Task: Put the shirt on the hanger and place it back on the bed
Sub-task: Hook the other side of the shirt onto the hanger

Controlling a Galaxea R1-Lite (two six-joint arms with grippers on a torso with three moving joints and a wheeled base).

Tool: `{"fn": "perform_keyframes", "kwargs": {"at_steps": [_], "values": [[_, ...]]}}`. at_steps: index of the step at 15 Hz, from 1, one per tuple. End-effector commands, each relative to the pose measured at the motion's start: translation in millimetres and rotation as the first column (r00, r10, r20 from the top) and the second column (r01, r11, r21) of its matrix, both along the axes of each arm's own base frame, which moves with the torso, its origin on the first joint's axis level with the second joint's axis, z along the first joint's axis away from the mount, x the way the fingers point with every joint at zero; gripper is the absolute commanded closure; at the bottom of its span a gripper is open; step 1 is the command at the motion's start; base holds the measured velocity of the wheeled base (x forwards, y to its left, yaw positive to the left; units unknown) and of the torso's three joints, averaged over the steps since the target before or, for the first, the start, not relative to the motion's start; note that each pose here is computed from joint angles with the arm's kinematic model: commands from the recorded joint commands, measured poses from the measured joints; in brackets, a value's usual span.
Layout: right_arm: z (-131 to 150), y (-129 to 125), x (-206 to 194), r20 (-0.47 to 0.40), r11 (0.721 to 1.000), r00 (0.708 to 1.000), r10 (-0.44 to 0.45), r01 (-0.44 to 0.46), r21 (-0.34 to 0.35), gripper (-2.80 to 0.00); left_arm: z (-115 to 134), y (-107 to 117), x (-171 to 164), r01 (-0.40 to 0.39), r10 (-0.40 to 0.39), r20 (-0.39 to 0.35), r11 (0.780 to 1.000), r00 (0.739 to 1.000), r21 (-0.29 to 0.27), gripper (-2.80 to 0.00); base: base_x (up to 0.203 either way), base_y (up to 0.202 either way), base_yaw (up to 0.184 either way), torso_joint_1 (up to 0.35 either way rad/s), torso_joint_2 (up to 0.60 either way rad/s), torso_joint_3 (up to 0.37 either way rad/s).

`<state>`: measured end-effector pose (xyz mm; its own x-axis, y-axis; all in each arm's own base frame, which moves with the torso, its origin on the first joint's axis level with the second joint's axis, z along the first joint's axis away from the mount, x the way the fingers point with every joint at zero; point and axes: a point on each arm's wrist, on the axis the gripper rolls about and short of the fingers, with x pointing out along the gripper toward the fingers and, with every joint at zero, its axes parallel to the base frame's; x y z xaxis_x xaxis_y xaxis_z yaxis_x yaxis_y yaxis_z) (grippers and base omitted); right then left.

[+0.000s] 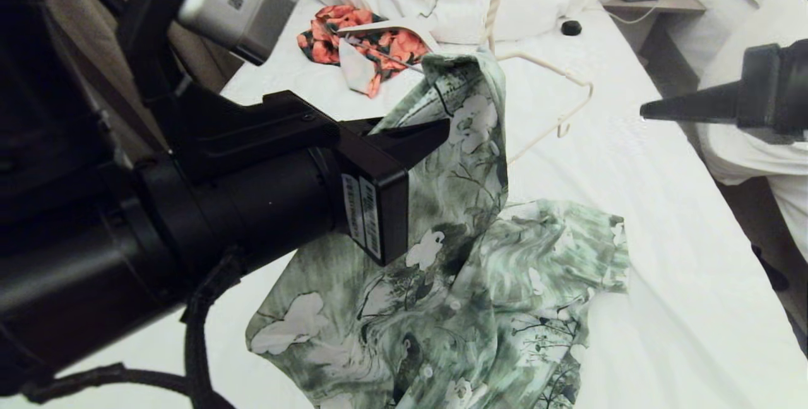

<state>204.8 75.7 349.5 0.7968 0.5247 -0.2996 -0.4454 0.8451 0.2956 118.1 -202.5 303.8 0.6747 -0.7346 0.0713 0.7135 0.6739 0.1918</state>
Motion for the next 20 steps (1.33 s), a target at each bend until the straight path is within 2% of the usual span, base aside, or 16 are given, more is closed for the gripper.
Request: {"fn": "perform_keyframes", "kwargs": {"at_steps": [1,2,3,5,7,9,12,13,14,17,20], "values": [[-18.1,8.0,24.6,-0.119,0.998,0.992,-0.043,0.036,-0.058,0.0,-0.6,0.8,-0.3,0.0,-0.001,-0.022,1.0,1.0,-0.022,0.0,0.0,0.0,0.0,0.0,0.0,0.0],[-26.8,13.3,34.7,-0.147,0.992,0.985,-0.094,0.08,-0.099,0.0,0.6,1.6,-1.1,0.002,-0.003,-0.026,0.999,1.0,-0.038,0.0,0.0,0.0,0.0,0.0,0.0,0.0],[-31.3,19.0,39.7,-0.168,0.989,0.98,-0.11,0.092,-0.112,0.0,0.9,2.5,-1.3,0.0,-0.001,-0.025,0.999,1.0,-0.046,0.0,0.0,0.0,0.0,0.0,0.0,0.0],[-37.4,28.8,41.4,-0.208,0.991,0.973,-0.095,0.074,-0.107,0.0,1.1,5.5,-2.8,0.0,-0.001,-0.021,0.997,1.0,-0.075,0.0,0.0,0.0,0.0,0.0,0.0,0.0],[-45.6,34.5,42.9,-0.276,0.991,0.956,-0.103,0.075,-0.111,0.0,3.2,8.8,-4.2,-0.016,0.014,-0.018,0.992,1.0,-0.129,0.0,0.0,0.0,0.0,0.0,0.0,0.0],[-44.4,33.7,43.4,-0.297,0.991,0.946,-0.13,0.11,-0.082,0.0,-0.5,9.0,-4.0,-0.022,0.017,-0.033,0.986,0.999,-0.163,0.0,0.0,0.0,0.0,0.0,0.0,0.0],[-48.5,34.0,46.8,-0.328,0.981,0.925,-0.193,0.173,-0.089,0.0,-1.8,9.5,-4.4,-0.019,0.013,-0.03,0.981,0.999,-0.192,0.0,0.0,0.0,0.0,0.0,0.0,0.0],[-49.0,34.4,47.7,-0.337,0.98,0.92,-0.198,0.183,-0.076,-1.73,0.0,9.8,-4.5,-0.017,0.011,-0.03,0.977,1.0,-0.212,0.0,0.0,0.0,0.0,0.0,0.0,0.0],[-49.1,35.1,48.2,-0.347,0.98,0.917,-0.199,0.19,-0.058,-2.8,1.2,9.9,-4.5,-0.016,0.011,-0.027,0.976,1.0,-0.217,0.0,0.0,0.0,0.0,0.0,0.0,0.0],[-53.5,42.5,57.1,-0.388,0.975,0.903,-0.185,0.218,0.041,-2.8,2.8,10.4,-4.8,-0.015,0.01,-0.024,0.974,1.0,-0.225,0.0,0.0,0.0,0.0,0.0,0.0,0.0],[-67.0,57.5,69.4,-0.433,0.972,0.885,-0.174,0.225,0.069,-2.8,2.8,10.5,-4.7,-0.02,0.015,-0.023,0.974,1.0,-0.224,0.0,0.0,0.0,0.0,0.0,0.0,0.0]]}}
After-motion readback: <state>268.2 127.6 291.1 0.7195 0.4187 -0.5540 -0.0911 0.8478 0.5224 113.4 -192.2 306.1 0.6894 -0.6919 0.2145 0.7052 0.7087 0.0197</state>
